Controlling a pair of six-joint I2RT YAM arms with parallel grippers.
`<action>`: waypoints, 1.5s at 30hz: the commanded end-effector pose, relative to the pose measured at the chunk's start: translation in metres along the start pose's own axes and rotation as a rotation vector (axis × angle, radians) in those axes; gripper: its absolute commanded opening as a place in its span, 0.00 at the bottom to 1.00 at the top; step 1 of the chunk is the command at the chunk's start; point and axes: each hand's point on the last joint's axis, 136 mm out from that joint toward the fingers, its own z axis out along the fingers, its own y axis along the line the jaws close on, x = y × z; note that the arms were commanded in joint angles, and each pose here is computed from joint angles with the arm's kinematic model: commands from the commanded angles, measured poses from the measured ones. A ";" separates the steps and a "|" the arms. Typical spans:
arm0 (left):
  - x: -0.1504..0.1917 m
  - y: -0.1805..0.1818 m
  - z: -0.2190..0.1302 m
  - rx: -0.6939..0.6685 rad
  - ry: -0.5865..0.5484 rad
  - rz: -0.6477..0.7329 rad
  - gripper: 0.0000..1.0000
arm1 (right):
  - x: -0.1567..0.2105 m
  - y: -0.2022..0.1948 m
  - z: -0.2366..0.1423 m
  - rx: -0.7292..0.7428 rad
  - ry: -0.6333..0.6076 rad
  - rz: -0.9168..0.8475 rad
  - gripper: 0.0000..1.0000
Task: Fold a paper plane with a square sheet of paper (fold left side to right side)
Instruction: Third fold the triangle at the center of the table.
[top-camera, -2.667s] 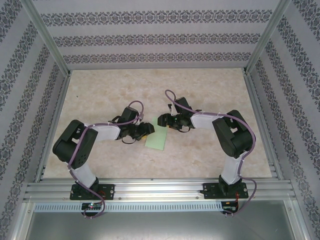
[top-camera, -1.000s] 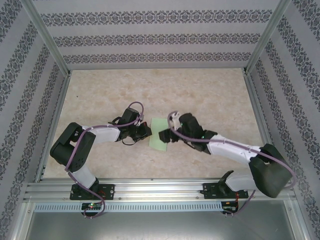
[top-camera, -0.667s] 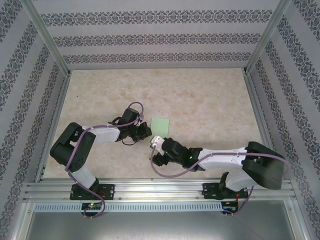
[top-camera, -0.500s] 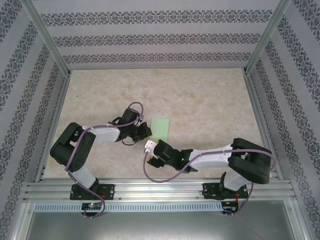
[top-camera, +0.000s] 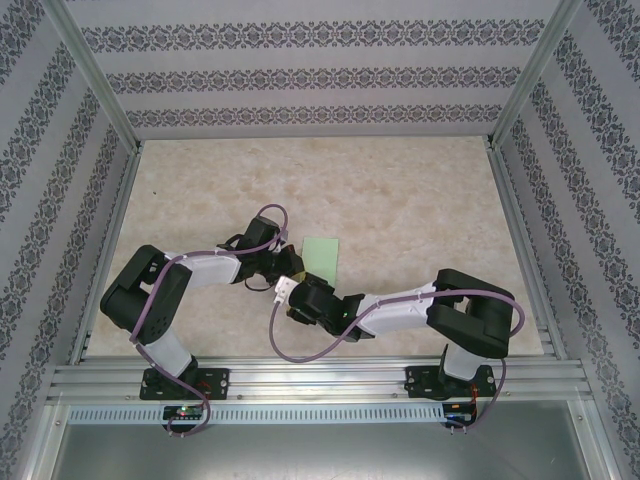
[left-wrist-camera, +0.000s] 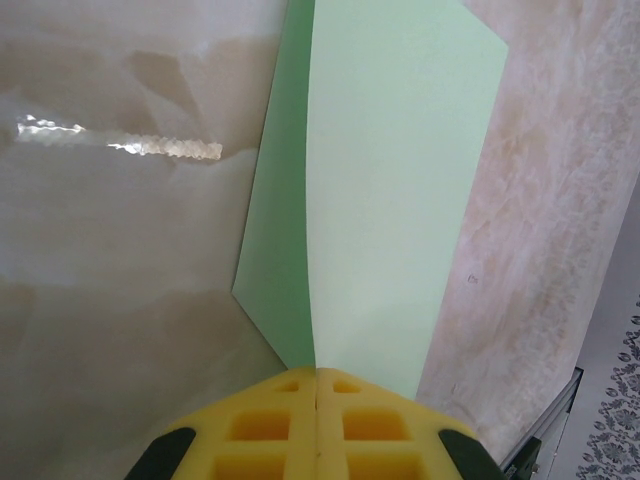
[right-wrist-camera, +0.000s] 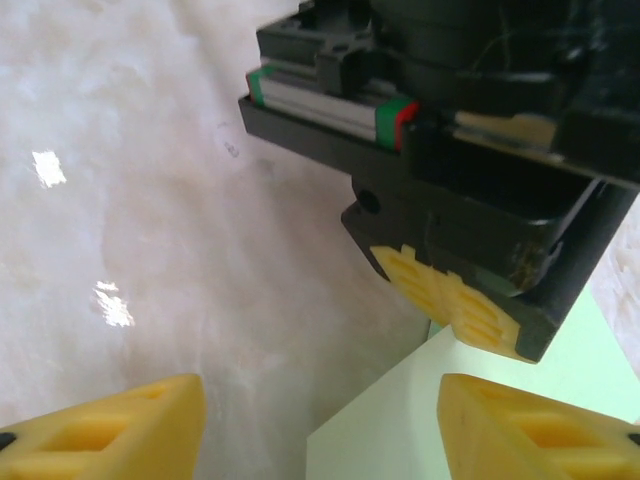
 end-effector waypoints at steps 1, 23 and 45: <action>0.003 -0.010 -0.003 0.016 0.008 0.006 0.00 | -0.005 -0.011 0.002 0.047 0.006 0.006 0.56; 0.003 -0.011 -0.009 -0.018 0.011 0.040 0.18 | -0.007 -0.012 -0.007 0.010 -0.003 0.008 0.00; -0.042 -0.067 -0.010 0.090 0.059 0.176 0.28 | 0.001 -0.007 -0.003 -0.071 0.007 0.058 0.00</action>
